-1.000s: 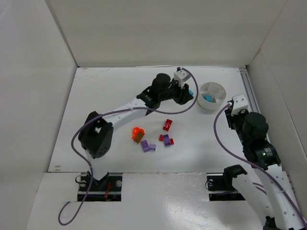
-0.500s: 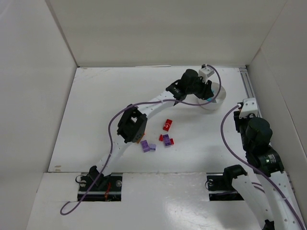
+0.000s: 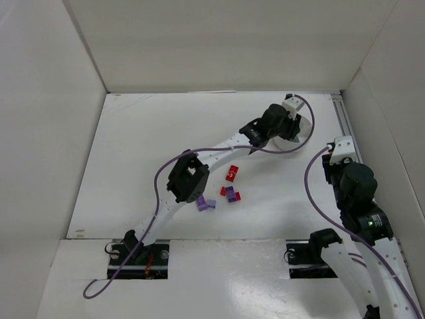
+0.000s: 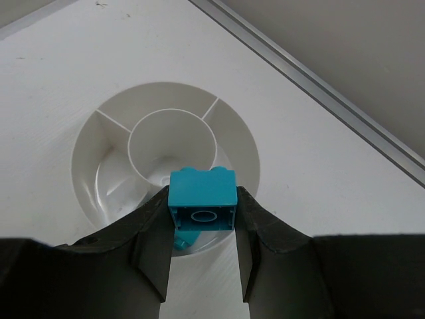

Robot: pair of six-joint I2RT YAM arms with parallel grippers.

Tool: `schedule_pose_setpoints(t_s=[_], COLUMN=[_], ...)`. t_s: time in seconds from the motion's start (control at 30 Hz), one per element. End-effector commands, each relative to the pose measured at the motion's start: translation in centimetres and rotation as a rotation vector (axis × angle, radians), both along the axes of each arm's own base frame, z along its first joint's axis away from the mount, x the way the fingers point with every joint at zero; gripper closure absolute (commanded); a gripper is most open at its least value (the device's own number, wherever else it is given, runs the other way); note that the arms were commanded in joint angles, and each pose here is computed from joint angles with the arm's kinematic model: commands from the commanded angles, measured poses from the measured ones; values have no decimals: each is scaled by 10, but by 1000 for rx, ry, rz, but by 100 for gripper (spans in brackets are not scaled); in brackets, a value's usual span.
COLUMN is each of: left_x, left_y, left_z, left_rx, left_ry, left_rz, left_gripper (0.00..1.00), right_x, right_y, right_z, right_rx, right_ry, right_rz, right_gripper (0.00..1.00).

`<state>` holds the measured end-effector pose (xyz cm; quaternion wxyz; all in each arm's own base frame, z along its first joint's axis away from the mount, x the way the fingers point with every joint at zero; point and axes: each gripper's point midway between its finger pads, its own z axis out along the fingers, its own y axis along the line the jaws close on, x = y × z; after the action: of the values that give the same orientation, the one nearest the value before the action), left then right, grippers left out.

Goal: Sort the legos into containers by color

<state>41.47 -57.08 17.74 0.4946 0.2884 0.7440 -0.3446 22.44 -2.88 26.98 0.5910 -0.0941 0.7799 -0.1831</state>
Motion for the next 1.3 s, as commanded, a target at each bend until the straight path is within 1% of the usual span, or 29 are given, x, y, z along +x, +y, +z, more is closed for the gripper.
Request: schedule_pose_setpoints(t_s=[0.0,0.03,0.07,0.13,0.2,0.27,0.37,0.5,0.53,0.57,0.67,0.77,0.87,0.9,0.97,1.0,1.03,1.07,1.1,1.13,1.17,1.23,1.27], left_x=[18,18,18,17,14,13,14,14,11,10,8,3,-7,-13,-25,-24,-34,-34,-36,-39,-42,-53,-59], left_y=[9,10,10,12,12,12,13,13,13,15,14,14,21,24,28,35,42,48,61,66,74,84,98], left_z=[27,21,21,8,3,-2,-2,-2,2,2,6,23,43,68,80,89,103,112,132,139,130,134,137], left_rx=[-32,-23,-23,5,12,23,25,25,20,24,14,-5,-17,-46,-62,-76,-93,-103,-125,-138,-138,-155,-161], left_ry=[-71,-65,-65,-57,-49,-48,-50,-50,-50,-47,-50,-58,-72,-102,-115,-124,-132,-150,-167,-175,-153,-148,-149], left_rz=[70,70,70,67,56,44,55,55,43,43,30,11,-12,-34,-74,-77,-99,-106,-110,-125,-153,-183,-198], left_gripper=[77,74,74,74,71,64,63,44,33,31,31,31,25,25,20,18,16,16,15,13,13,13,12], right_x=[5,5,5,6,7,7,7,8,8,8,9,9,11,11,11,12,12,12,12,12,13,15,16], right_y=[2,2,2,2,4,3,3,6,5,5,7,9,9,10,10,12,12,12,13,13,16,19,27], right_z=[12,12,12,10,12,12,12,12,12,12,14,14,12,12,8,8,8,8,8,8,9,12,12], right_rx=[4,4,4,2,6,-3,-3,0,-9,-9,-5,-3,-13,-11,-13,-11,-11,-20,-18,-18,-13,-27,-26], right_ry=[-47,-47,-47,-39,-47,-45,-45,-45,-43,-43,-52,-52,-41,-41,-32,-32,-32,-30,-30,-30,-38,-46,-44], right_rz=[9,9,9,9,18,20,20,32,34,34,43,51,53,64,64,73,73,75,84,84,97,124,169], right_gripper=[74,74,74,74,74,74,74,74,74,73,73,73,73,73,73,73,73,73,73,73,73,73,73])
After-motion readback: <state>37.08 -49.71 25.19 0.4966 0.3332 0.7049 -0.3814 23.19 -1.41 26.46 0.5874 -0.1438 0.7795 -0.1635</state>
